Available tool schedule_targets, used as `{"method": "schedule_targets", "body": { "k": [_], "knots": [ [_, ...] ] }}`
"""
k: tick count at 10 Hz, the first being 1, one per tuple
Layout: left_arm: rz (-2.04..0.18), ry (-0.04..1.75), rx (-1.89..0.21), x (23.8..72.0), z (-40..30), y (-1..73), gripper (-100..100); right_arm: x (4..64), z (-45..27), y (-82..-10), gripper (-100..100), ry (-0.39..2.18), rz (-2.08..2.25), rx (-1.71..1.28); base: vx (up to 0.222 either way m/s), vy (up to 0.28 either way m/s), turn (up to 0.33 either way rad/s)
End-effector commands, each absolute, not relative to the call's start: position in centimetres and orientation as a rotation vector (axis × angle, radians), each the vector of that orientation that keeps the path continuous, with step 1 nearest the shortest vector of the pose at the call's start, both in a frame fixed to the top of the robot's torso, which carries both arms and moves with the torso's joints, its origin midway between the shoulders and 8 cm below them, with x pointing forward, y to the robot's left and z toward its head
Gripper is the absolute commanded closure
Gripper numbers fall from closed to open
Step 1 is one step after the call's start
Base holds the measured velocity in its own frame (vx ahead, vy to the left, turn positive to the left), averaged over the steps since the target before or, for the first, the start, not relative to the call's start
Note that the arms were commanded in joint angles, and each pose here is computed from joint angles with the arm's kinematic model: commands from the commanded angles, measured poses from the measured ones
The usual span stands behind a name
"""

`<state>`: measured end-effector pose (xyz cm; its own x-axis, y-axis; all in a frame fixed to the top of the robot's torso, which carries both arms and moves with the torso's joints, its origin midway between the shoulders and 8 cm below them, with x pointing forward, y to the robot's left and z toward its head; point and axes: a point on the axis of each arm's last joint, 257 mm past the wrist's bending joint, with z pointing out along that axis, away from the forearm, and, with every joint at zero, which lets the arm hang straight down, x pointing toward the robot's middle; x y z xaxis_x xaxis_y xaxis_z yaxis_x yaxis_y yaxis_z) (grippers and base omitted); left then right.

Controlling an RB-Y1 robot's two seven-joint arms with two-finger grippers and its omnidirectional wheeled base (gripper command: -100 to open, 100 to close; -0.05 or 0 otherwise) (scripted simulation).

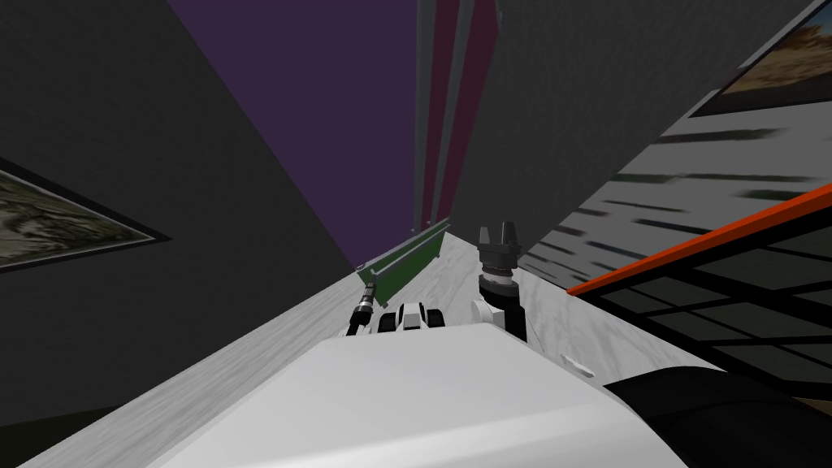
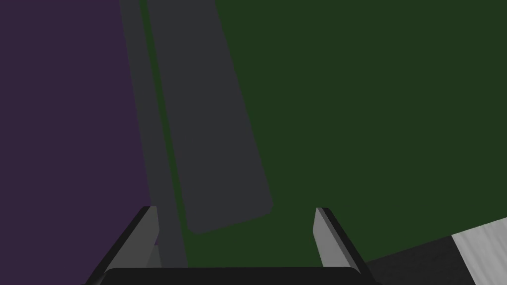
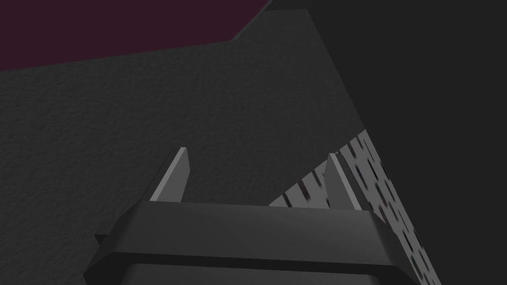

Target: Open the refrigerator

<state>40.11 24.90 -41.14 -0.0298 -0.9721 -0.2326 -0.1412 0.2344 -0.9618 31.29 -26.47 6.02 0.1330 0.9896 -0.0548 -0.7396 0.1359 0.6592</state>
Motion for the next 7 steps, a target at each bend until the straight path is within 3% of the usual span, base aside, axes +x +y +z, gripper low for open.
{"method": "schedule_targets", "body": {
  "k": [1,7],
  "knots": [
    [-0.969,1.426,-1.127,40.1,-41.1,24.9,100,31.3,6.0,-26.5,0,0.558,1.350,0.552,0.000,0.000,0.000],
    [-0.972,1.436,-1.128,39.4,-41.0,23.9,100,31.3,6.0,-26.5,0,0.558,1.350,0.552,-0.116,-0.102,0.013]
  ]
}}
